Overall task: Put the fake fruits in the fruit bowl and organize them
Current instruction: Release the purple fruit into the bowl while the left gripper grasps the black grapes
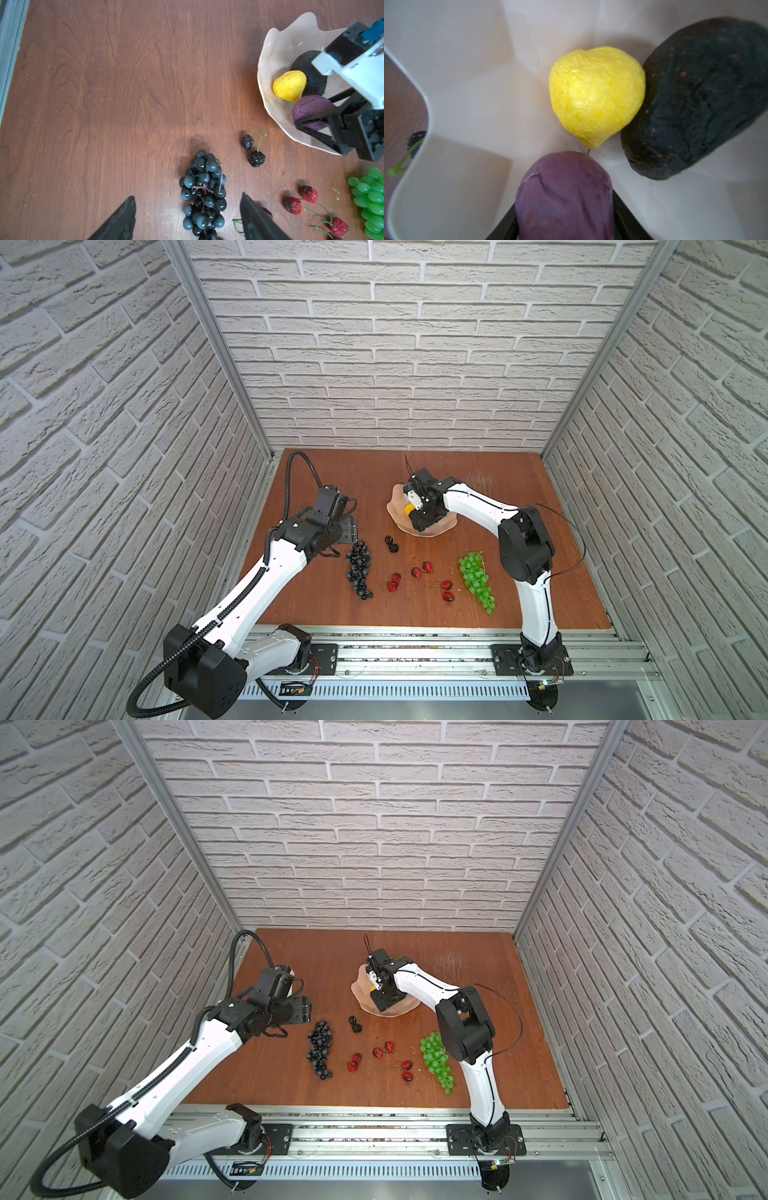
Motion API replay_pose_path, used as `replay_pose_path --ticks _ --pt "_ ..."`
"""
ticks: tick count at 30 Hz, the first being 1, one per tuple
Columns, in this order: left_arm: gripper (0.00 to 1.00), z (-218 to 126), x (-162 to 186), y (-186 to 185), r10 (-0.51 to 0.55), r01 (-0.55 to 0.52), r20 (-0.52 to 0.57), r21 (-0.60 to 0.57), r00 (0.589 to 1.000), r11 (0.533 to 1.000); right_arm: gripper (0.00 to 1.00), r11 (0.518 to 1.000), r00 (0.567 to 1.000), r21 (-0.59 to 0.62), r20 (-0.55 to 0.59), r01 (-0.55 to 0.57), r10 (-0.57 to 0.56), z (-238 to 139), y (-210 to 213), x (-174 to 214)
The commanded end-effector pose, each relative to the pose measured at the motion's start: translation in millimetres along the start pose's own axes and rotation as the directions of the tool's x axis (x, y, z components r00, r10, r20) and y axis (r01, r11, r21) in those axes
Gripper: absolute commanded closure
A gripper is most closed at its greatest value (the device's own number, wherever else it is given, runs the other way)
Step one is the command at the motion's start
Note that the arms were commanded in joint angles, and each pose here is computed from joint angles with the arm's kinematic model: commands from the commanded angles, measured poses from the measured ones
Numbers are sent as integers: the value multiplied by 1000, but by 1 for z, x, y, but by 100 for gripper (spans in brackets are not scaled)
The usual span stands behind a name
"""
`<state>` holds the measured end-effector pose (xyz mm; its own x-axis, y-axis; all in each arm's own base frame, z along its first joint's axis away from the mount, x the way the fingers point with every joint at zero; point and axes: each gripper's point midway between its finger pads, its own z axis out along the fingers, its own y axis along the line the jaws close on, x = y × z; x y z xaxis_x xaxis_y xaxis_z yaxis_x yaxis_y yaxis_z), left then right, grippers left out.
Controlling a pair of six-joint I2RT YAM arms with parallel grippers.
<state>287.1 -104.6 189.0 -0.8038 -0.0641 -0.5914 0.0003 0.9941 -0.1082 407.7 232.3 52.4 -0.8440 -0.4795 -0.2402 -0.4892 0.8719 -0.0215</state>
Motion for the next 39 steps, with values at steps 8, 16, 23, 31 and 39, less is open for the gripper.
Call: replay_pose_path --ticks 8,16,23,31,39 --pt "18 -9 -12 -2 11 -12 31 13 999 1000 36 1000 1000 14 27 8 -9 -10 -4 -8" --pt "12 0 -11 -12 57 -55 -42 41 997 998 26 999 997 37 70 28 -31 -31 -8 -18" --pt "14 18 -2 -23 99 -88 -185 68 978 994 25 999 989 32 143 27 -31 -69 -7 -24" --pt "20 57 10 -30 119 -95 -330 89 937 992 24 999 970 -35 241 25 -16 -101 7 -25" --pt "27 96 30 -36 134 -83 -462 129 877 988 25 992 942 -124 334 28 15 -121 29 -23"
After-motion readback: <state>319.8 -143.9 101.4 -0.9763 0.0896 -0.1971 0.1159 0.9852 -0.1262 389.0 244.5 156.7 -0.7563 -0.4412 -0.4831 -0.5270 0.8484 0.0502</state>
